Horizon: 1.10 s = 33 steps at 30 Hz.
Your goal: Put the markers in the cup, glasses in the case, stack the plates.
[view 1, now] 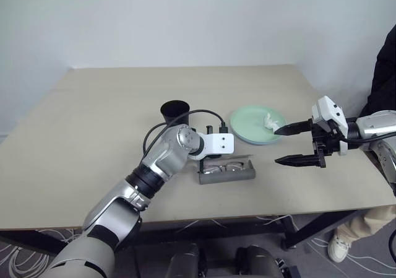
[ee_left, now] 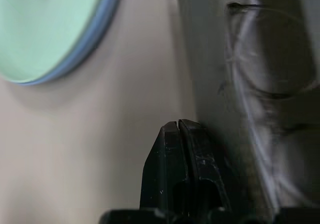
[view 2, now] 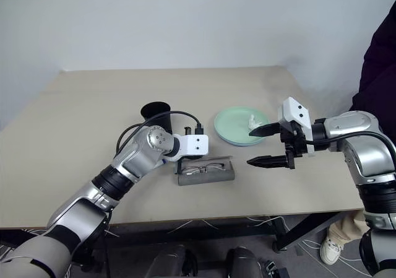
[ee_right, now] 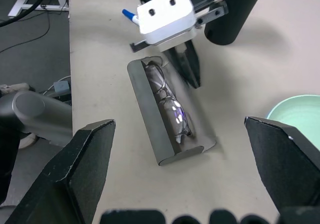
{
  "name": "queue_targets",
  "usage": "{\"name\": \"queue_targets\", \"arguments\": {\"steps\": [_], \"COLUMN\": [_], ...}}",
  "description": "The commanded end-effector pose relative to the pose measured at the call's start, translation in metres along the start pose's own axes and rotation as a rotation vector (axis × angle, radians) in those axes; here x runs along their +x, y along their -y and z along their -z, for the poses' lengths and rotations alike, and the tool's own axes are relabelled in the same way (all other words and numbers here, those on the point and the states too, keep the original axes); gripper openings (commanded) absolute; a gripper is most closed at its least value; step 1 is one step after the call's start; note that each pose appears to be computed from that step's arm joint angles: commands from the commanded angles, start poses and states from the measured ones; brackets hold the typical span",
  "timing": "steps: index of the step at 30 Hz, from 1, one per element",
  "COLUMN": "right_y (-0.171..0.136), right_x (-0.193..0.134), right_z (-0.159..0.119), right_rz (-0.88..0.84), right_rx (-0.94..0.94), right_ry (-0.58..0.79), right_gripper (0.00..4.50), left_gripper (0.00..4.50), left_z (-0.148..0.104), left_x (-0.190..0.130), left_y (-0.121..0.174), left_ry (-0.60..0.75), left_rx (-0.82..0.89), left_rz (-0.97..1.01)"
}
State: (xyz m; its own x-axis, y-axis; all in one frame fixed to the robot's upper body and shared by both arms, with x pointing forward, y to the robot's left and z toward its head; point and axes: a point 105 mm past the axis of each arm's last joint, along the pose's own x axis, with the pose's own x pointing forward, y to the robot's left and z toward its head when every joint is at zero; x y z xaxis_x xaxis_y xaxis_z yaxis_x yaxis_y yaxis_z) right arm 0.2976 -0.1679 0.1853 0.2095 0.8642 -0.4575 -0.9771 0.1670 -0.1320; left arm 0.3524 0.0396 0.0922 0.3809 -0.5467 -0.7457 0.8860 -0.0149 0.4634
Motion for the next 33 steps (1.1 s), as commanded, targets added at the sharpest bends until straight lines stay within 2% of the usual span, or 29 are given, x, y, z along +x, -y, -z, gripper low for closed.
{"name": "queue_targets", "arguments": {"steps": [1, 15, 23, 25, 28, 33], "right_y": [0.001, 0.002, 0.002, 0.002, 0.002, 0.002], "right_x": [-0.004, -0.006, -0.007, -0.006, -0.006, -0.004], "right_z": [-0.012, -0.010, -0.006, -0.006, -0.005, -0.004], "right_rz": [0.005, -0.007, -0.003, -0.004, -0.007, -0.015], "right_rx": [-0.050, -0.050, -0.034, -0.028, -0.020, -0.013], "right_ry": [0.018, 0.009, 0.004, 0.008, 0.012, 0.014], "right_gripper": [4.50, 4.50, 4.50, 4.50, 4.50, 4.50], "left_gripper": [0.02, 0.02, 0.02, 0.02, 0.02, 0.02], "left_z": [-0.010, -0.008, 0.006, 0.016, 0.029, 0.083], "left_x": [-0.008, -0.019, -0.068, -0.084, -0.094, -0.111], "left_y": [0.003, 0.015, -0.005, -0.006, -0.003, 0.016], "left_ry": [0.028, 0.044, 0.269, 0.322, 0.333, 0.241], "left_rx": [0.024, -0.027, -0.249, -0.285, -0.299, -0.489], "left_rz": [-0.001, -0.019, -0.125, -0.158, -0.172, -0.090]}}
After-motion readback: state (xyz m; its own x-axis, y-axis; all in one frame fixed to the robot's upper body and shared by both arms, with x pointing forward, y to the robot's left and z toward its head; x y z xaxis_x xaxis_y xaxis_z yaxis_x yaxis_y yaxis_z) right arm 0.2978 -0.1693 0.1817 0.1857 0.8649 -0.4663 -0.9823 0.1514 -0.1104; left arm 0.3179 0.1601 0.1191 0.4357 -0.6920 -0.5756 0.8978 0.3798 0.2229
